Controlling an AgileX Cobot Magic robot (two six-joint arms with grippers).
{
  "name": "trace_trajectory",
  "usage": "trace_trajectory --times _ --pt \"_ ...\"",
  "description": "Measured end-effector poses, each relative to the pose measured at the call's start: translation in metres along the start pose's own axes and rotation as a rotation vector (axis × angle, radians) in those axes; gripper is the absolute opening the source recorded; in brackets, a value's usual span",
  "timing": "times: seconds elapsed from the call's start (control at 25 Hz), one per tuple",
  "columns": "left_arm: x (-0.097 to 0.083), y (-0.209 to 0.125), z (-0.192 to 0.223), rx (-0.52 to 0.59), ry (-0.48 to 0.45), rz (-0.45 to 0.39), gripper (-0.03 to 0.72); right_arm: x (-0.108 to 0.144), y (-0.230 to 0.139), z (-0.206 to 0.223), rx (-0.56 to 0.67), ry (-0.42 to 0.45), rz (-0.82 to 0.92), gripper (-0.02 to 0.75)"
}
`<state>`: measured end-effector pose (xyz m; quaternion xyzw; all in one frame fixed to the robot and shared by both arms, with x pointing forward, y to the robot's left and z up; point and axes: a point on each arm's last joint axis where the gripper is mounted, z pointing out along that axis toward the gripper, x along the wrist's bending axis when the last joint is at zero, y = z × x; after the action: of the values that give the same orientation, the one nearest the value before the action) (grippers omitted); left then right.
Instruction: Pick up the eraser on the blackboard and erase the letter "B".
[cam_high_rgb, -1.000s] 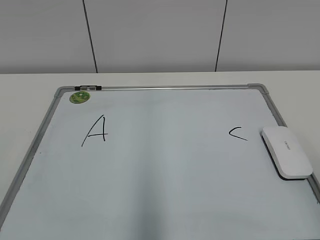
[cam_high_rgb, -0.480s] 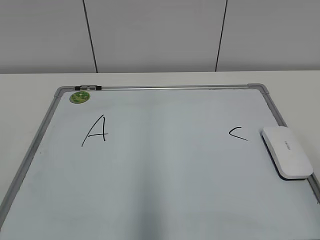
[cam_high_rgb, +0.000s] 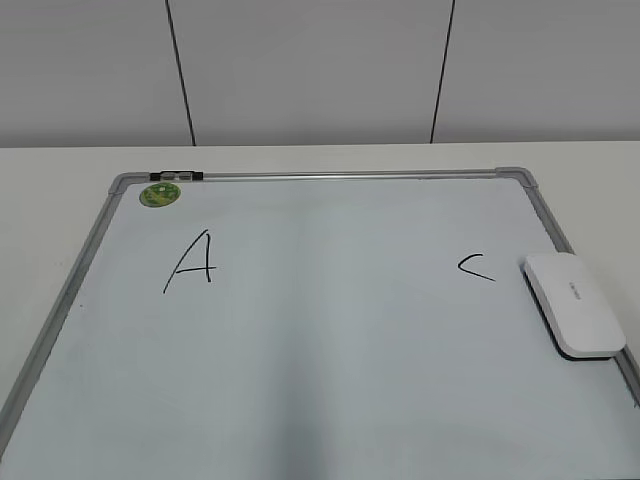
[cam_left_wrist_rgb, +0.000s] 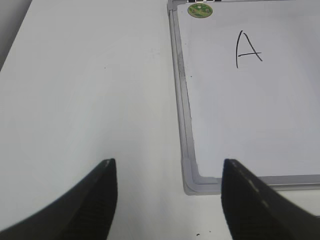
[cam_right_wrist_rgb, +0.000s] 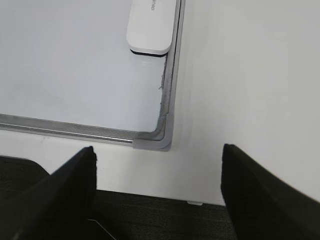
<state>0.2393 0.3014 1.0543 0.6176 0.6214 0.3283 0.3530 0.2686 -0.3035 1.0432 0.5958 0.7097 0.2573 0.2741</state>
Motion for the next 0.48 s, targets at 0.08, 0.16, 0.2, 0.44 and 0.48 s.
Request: trace_trajectory --times 0.08,0.16,0.2,0.44,0.48 --pt "0.0000 0.0001 0.0000 -0.002 0.000 0.000 0.493 0.0000 0.0000 0.0000 0.000 0.000 -0.002 0.573" --pt "0.0000 0.0001 0.0000 -0.002 0.000 0.000 0.493 0.0000 0.0001 0.0000 -0.001 0.000 -0.002 0.573" --pt "0.0000 0.0001 0.0000 -0.002 0.000 0.000 0.493 0.0000 0.0001 0.0000 -0.001 0.000 -0.002 0.573" --pt "0.0000 -0.0011 -0.0019 -0.016 -0.001 0.000 0.493 -0.0013 -0.0035 -0.0048 -0.038 -0.022 0.029 0.573" --pt "0.0001 -0.0018 -0.0030 -0.024 -0.001 0.000 0.493 -0.0020 -0.0054 -0.0071 -0.055 -0.039 0.048 0.573"
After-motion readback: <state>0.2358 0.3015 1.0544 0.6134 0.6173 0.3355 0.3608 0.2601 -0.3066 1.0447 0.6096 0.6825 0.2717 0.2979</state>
